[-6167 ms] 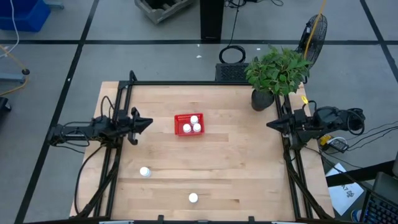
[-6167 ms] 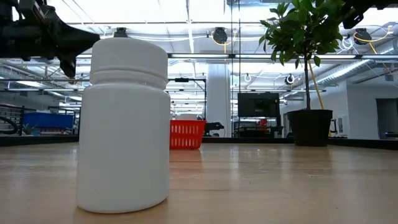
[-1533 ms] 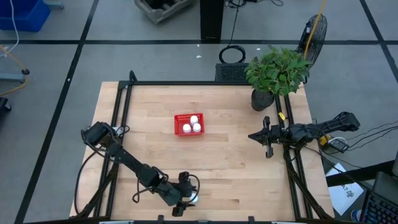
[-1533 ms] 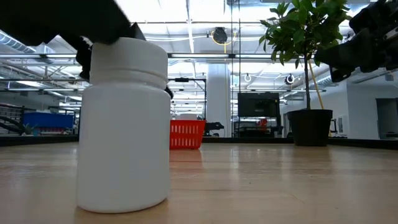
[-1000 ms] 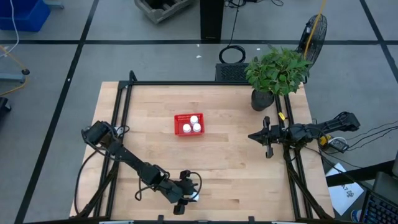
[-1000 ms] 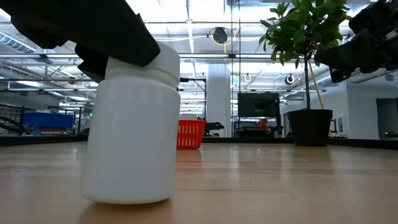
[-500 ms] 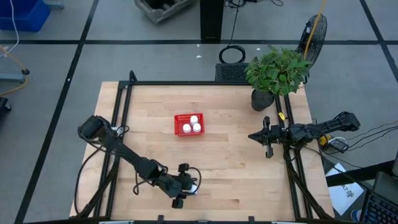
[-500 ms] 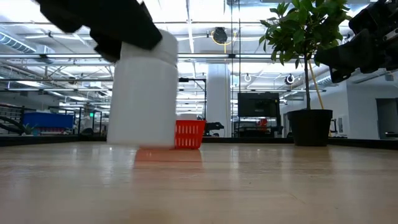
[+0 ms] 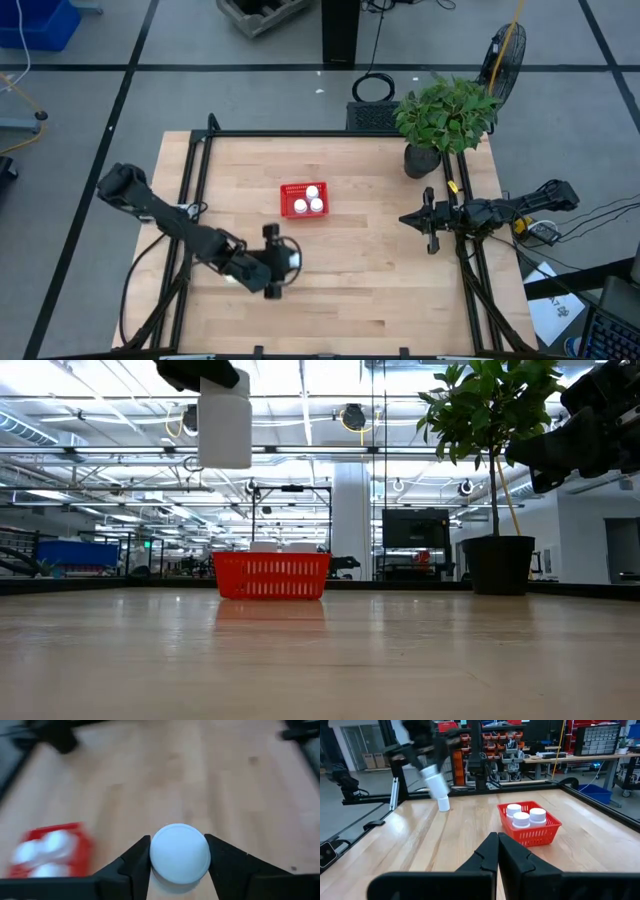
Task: Pick and place pill bottles into a basket
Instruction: Put the white pill bottle into the red basket
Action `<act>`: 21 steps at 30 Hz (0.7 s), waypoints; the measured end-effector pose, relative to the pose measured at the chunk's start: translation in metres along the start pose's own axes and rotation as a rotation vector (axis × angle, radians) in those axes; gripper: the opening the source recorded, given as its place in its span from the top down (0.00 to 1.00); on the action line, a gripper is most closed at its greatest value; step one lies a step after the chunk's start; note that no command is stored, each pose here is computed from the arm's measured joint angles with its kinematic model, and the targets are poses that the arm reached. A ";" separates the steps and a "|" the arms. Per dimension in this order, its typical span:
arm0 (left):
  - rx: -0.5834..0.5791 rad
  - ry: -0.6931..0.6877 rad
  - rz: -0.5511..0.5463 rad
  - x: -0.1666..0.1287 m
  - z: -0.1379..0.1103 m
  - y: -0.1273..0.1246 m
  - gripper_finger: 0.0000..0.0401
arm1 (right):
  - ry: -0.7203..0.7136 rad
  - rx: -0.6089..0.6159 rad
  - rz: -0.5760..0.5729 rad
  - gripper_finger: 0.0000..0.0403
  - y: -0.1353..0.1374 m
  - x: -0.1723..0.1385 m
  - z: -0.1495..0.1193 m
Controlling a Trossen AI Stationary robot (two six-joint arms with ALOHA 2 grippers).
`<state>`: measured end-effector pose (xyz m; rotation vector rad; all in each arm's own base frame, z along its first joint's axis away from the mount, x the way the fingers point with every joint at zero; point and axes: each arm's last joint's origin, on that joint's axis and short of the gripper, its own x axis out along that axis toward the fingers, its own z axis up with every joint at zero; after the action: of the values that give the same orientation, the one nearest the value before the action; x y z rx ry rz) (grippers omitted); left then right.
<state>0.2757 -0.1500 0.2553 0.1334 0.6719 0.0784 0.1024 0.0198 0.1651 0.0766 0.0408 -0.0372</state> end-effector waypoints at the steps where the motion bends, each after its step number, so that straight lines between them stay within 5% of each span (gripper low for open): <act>1: 0.000 0.005 0.033 -0.003 0.001 0.007 0.58 | 0.000 0.000 0.000 1.00 0.000 0.000 0.000; 14: -0.005 0.066 0.286 0.002 0.013 0.099 0.56 | 0.000 0.000 0.000 1.00 0.000 0.000 0.000; 21: -0.111 0.111 0.233 0.020 0.005 0.155 0.59 | 0.000 0.000 0.000 1.00 0.000 0.000 0.000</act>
<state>0.2898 0.0052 0.2701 0.1001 0.7594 0.3486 0.1024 0.0199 0.1650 0.0765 0.0411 -0.0370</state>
